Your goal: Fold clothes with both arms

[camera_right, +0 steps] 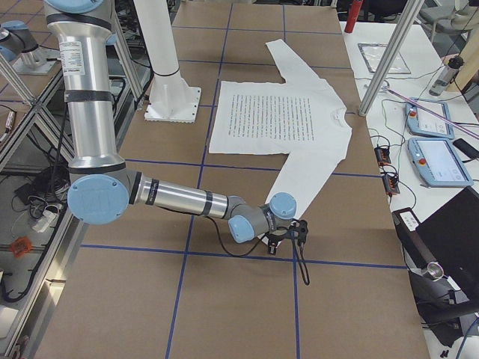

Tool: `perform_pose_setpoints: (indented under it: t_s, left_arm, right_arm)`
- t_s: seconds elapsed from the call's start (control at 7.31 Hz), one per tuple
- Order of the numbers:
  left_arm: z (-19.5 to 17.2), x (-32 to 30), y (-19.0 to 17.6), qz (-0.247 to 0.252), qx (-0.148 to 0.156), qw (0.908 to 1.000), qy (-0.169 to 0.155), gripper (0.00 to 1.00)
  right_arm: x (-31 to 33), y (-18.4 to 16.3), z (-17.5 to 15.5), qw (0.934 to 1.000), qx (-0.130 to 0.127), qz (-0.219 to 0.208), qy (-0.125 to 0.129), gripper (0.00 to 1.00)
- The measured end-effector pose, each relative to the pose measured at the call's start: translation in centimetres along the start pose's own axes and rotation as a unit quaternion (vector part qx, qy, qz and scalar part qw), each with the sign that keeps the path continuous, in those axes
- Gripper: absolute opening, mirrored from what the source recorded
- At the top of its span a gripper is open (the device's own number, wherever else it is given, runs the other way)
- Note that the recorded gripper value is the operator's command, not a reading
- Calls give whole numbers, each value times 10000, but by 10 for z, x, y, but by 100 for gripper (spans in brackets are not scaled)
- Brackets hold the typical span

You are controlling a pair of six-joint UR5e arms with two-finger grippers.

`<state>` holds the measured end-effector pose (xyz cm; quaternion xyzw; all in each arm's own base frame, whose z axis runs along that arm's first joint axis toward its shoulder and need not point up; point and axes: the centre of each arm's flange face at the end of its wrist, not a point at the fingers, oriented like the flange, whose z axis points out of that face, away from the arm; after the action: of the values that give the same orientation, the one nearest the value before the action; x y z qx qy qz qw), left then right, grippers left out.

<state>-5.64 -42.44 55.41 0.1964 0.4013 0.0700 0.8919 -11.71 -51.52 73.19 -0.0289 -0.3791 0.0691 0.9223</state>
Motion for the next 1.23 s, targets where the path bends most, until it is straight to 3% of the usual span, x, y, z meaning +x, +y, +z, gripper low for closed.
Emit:
perform_pose_setpoints:
  t_s: [0.55, 0.82, 1.23]
  left_arm:
    - [-2, 2, -1, -11, 16, 10000, 14, 100]
    - [-3, 3, -3, -88, 35, 10000, 21, 100]
    - [-5, 6, -9, -32, 89, 10000, 28, 100]
  right_arm:
    - [-12, -2, -11, 9999, 84, -30, -110, 0]
    - [-32, -4, -31, 9994, 243, -50, -239, 0]
    - [-133, -3, -89, 9948, 612, 204, -789, 0]
